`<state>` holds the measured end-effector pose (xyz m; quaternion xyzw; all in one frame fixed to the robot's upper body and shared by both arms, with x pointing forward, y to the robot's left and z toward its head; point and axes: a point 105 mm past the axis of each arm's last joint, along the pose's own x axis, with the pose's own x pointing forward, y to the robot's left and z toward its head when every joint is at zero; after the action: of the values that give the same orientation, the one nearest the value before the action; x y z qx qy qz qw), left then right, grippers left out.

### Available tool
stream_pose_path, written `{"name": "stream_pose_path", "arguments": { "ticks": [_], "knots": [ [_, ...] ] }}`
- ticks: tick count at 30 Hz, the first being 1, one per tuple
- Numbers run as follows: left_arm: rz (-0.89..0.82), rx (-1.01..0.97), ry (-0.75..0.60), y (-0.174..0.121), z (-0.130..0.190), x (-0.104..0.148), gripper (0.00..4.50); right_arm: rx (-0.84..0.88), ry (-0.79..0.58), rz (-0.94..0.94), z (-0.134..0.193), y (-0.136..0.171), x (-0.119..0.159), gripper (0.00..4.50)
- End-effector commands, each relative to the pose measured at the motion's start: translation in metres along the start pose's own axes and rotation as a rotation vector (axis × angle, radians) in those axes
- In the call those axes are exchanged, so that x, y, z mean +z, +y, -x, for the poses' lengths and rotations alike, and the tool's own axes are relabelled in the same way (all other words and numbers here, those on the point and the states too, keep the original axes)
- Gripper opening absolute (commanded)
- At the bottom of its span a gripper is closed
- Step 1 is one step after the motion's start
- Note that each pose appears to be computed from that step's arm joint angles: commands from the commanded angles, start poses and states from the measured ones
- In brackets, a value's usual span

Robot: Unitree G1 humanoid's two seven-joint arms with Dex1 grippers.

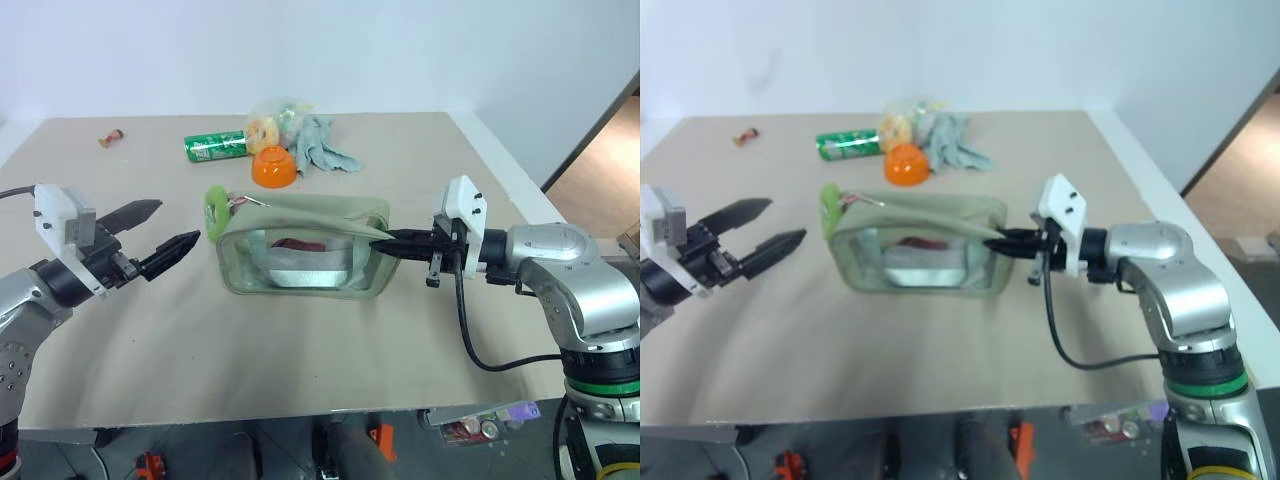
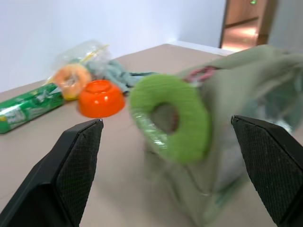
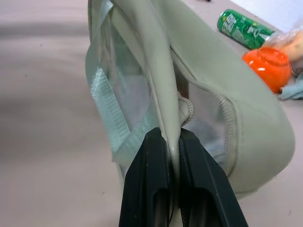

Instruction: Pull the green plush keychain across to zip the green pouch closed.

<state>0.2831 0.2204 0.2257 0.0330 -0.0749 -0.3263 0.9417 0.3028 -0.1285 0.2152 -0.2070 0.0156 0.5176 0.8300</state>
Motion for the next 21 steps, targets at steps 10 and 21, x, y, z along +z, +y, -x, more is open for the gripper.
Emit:
{"name": "stream_pose_path", "arguments": {
  "ticks": [10,21],
  "knots": [
    [-0.033,0.127,-0.006,0.019,-0.022,-0.012,4.5,-0.019,-0.027,0.076,-0.005,0.001,0.006,0.05],
    [-0.021,0.112,-0.043,0.026,-0.043,-0.016,4.5,-0.018,-0.013,0.108,-0.006,-0.002,0.004,0.05]
  ]
}}
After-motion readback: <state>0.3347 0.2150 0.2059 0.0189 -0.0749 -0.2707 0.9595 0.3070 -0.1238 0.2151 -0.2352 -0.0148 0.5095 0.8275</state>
